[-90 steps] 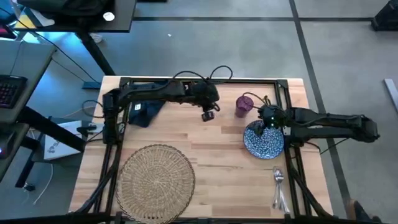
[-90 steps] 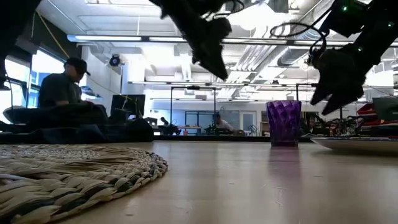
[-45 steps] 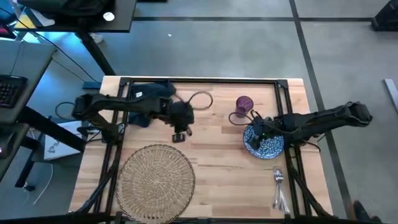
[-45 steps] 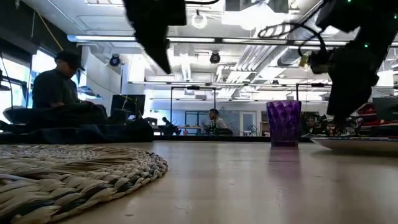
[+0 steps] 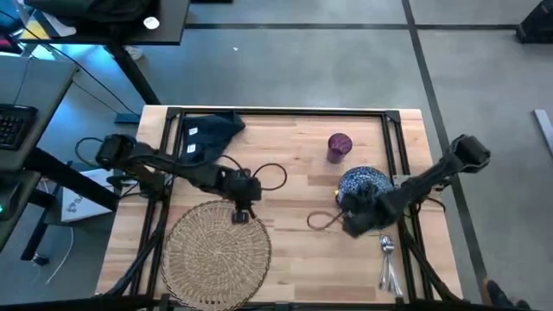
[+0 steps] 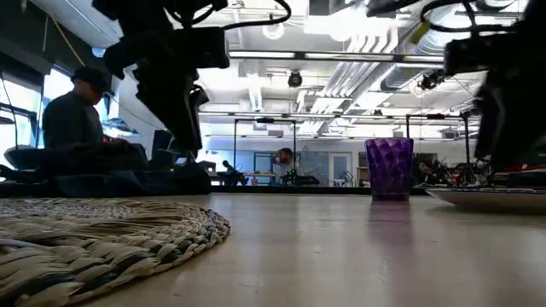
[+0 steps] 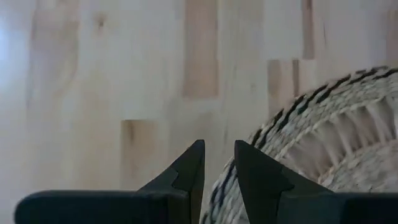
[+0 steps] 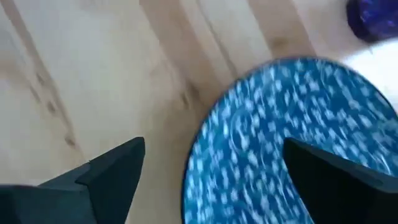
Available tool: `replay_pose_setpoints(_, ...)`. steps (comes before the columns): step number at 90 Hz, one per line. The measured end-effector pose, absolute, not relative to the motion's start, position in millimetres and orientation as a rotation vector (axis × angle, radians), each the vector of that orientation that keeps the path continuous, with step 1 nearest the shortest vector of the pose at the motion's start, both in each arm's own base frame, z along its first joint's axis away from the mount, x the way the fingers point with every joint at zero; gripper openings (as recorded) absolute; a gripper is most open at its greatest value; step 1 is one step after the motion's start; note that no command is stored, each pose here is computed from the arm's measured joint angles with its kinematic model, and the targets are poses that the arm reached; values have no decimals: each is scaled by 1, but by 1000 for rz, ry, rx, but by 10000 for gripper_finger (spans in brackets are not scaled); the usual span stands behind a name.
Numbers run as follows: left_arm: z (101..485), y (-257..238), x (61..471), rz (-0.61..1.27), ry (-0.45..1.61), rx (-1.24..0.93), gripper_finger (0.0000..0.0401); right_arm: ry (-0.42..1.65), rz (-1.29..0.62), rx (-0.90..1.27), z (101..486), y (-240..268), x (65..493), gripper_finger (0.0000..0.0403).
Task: Set table place
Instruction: Put the blue plate on the center of the table mat
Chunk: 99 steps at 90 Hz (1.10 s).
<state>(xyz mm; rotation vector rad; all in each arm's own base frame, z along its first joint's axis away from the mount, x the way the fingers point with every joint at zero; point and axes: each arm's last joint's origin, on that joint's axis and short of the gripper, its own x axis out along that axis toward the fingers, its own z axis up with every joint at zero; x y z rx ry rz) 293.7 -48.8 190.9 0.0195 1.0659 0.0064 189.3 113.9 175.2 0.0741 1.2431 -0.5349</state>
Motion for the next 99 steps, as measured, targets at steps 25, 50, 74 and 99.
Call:
replay_pose_setpoints(25,172,-74,281,2,1038,24,69,1330,-664,-111,144,158,190,327)
replay_pose_setpoints(50,157,-73,278,120,902,59,69,1380,-865,-305,121,168,179,327)
replay_pose_setpoints(74,156,-55,283,226,850,82,69,1389,-918,-398,110,162,178,324)
replay_pose_setpoints(99,157,-42,287,251,838,124,69,1442,-906,-431,102,150,177,273)
